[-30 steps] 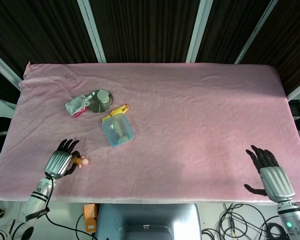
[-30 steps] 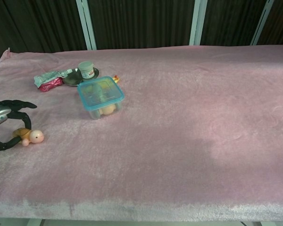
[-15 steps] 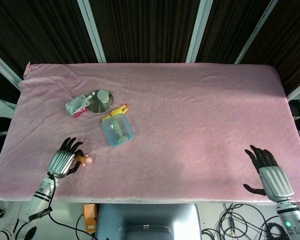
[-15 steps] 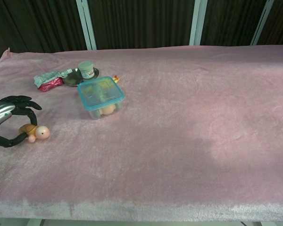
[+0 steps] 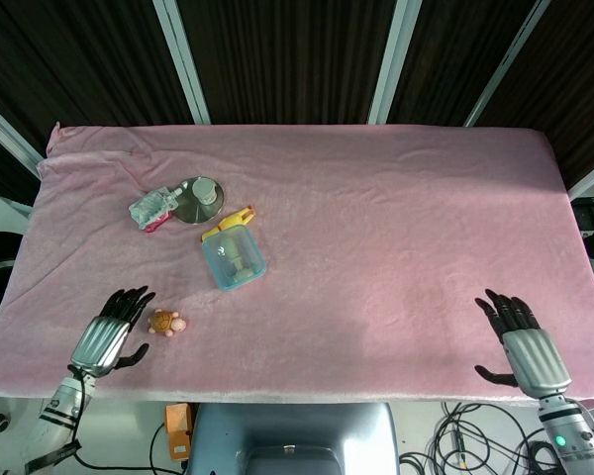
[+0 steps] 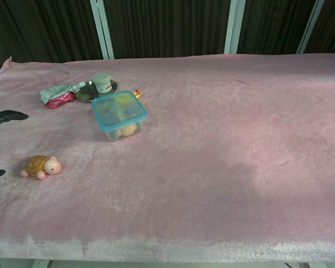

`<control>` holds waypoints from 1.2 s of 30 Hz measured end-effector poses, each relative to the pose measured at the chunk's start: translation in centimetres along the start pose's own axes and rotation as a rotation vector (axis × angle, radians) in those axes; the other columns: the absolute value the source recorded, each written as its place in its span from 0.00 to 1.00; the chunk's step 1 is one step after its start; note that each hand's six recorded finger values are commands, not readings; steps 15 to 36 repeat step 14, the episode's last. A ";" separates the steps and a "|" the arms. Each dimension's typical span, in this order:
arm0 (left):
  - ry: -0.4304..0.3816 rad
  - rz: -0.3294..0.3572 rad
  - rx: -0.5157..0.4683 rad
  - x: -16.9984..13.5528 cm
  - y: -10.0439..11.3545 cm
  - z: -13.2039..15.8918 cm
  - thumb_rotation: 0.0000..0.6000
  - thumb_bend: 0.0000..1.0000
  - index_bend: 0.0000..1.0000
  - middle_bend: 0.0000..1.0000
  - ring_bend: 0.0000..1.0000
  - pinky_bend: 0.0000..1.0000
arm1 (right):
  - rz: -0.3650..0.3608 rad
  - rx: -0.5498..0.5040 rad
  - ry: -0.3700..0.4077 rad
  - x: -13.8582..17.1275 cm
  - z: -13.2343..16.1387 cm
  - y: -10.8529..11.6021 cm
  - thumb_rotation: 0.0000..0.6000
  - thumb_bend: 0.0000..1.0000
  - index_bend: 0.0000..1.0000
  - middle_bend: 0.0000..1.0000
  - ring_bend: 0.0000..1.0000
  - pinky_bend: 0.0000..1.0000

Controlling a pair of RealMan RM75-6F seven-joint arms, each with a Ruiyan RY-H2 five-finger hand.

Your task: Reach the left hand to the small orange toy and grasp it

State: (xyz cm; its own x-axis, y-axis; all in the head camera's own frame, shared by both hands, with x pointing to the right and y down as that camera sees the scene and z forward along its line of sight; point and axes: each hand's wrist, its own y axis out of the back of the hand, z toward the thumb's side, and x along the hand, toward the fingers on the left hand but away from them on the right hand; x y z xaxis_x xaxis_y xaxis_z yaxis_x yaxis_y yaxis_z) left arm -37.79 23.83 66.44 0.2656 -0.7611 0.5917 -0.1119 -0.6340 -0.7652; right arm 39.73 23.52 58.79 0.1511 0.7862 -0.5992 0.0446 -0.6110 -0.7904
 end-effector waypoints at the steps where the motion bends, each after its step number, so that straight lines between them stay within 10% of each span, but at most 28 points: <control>1: 0.000 0.011 0.001 -0.9 0.6 -0.1 1.00 0.32 0.00 0.00 0.00 0.03 | 0.001 -0.001 0.002 -0.1 0.1 0.0 1.00 0.25 0.00 0.00 0.00 0.00; 13: 0.100 0.184 0.017 -12.8 3.7 -3.3 1.00 0.32 0.00 0.00 0.00 0.03 | 0.032 0.016 0.035 -0.1 1.1 -0.9 1.00 0.25 0.00 0.00 0.00 0.00; 36: 0.099 0.185 0.022 -13.0 3.6 -3.4 1.00 0.31 0.00 0.00 0.00 0.03 | 0.032 0.012 0.034 -0.2 1.2 -0.9 1.00 0.25 0.00 0.00 0.00 0.00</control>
